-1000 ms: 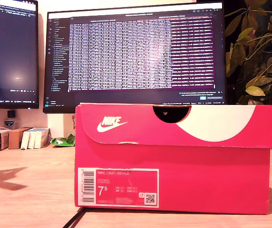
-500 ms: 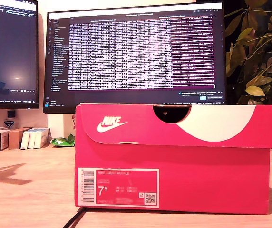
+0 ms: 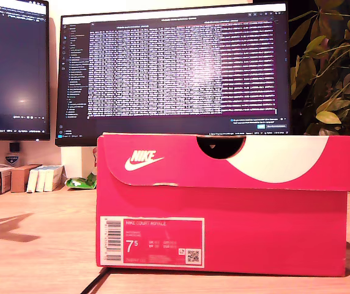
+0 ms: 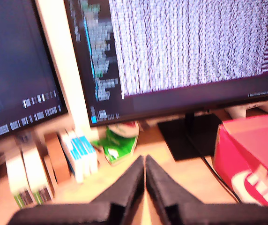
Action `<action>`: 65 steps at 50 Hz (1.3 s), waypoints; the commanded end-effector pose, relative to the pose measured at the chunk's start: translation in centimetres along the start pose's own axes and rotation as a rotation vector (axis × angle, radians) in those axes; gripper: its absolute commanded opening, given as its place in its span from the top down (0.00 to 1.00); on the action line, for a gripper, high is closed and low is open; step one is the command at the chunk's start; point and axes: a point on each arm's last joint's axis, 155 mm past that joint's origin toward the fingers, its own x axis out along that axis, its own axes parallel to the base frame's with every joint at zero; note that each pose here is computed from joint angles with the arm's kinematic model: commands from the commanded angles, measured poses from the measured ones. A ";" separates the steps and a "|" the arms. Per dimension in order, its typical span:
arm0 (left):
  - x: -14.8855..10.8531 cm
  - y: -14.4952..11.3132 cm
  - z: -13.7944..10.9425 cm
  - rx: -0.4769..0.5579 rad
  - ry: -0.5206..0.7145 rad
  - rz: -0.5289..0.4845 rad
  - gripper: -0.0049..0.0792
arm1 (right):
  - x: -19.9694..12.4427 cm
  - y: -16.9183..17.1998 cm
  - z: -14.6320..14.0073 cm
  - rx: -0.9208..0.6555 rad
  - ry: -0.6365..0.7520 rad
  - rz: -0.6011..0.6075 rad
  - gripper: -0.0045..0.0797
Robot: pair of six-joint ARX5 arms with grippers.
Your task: Close the red shoebox by pushing the lid with your left arm and holding the box in place with your right arm
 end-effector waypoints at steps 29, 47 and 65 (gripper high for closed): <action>-4.1 -0.9 -3.5 -0.034 -0.075 0.024 0.96 | -3.4 0.1 -0.5 0.011 -0.115 -0.007 0.96; -5.6 0.0 -5.8 -0.056 -0.107 0.097 0.96 | -4.0 0.1 -2.5 0.028 -0.087 -0.020 0.96; -6.5 0.8 -8.6 -0.064 -0.087 0.160 0.96 | -3.8 0.3 -5.2 -0.006 0.010 -0.030 0.96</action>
